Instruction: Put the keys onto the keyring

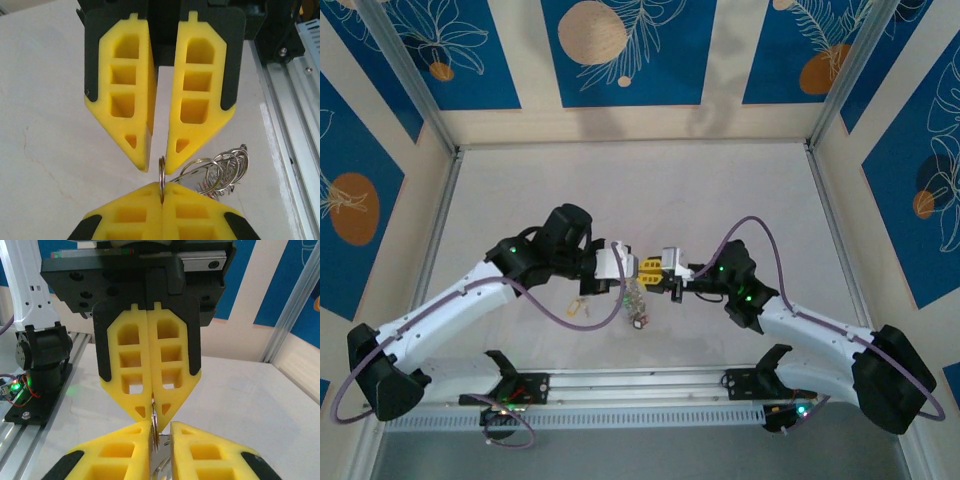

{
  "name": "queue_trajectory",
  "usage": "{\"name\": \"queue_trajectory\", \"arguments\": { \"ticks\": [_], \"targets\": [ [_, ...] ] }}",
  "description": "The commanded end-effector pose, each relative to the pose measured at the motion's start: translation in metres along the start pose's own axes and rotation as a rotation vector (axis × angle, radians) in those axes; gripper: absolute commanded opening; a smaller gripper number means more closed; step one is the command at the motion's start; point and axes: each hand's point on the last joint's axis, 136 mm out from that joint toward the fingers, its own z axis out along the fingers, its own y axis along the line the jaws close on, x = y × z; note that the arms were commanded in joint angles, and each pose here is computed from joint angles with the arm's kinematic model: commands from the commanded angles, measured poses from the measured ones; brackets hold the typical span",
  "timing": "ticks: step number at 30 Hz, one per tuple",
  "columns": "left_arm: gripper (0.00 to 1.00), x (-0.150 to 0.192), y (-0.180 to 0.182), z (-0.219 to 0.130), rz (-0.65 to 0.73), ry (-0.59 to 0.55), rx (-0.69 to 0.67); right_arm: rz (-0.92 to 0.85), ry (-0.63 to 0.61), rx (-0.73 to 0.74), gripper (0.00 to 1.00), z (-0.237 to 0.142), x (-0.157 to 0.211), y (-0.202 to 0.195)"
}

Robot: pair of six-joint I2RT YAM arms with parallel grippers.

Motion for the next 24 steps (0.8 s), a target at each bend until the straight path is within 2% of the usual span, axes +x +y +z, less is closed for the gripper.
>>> {"name": "queue_trajectory", "arguments": {
  "ticks": [1, 9, 10, 12, 14, 16, 18, 24],
  "targets": [
    [0.0, -0.009, 0.001, -0.008, 0.045, 0.001, -0.004, -0.02, 0.027, 0.005, 0.17, 0.006, -0.001, -0.004],
    [0.0, -0.018, 0.002, -0.008, 0.051, -0.025, 0.011, 0.016, 0.076, -0.019, 0.15, 0.015, 0.01, -0.003],
    [0.0, -0.018, 0.001, -0.008, 0.05, -0.024, 0.019, 0.016, 0.079, -0.02, 0.13, 0.016, 0.009, -0.004],
    [0.0, -0.018, 0.0, -0.006, 0.048, -0.026, 0.031, 0.017, 0.08, -0.021, 0.01, 0.017, 0.01, -0.004],
    [0.0, -0.02, -0.001, -0.006, 0.047, -0.037, 0.038, 0.011, 0.066, -0.03, 0.0, 0.017, 0.007, -0.003],
    [0.16, -0.024, -0.002, -0.007, 0.052, -0.069, 0.031, 0.004, 0.038, -0.039, 0.0, 0.016, 0.004, 0.0],
    [0.23, -0.026, -0.007, -0.012, 0.075, -0.11, 0.021, -0.01, -0.002, -0.036, 0.0, 0.013, -0.001, 0.002],
    [0.27, -0.014, -0.014, -0.016, 0.119, -0.151, -0.037, -0.035, -0.124, -0.008, 0.0, -0.006, -0.015, 0.002]
  ]
}}
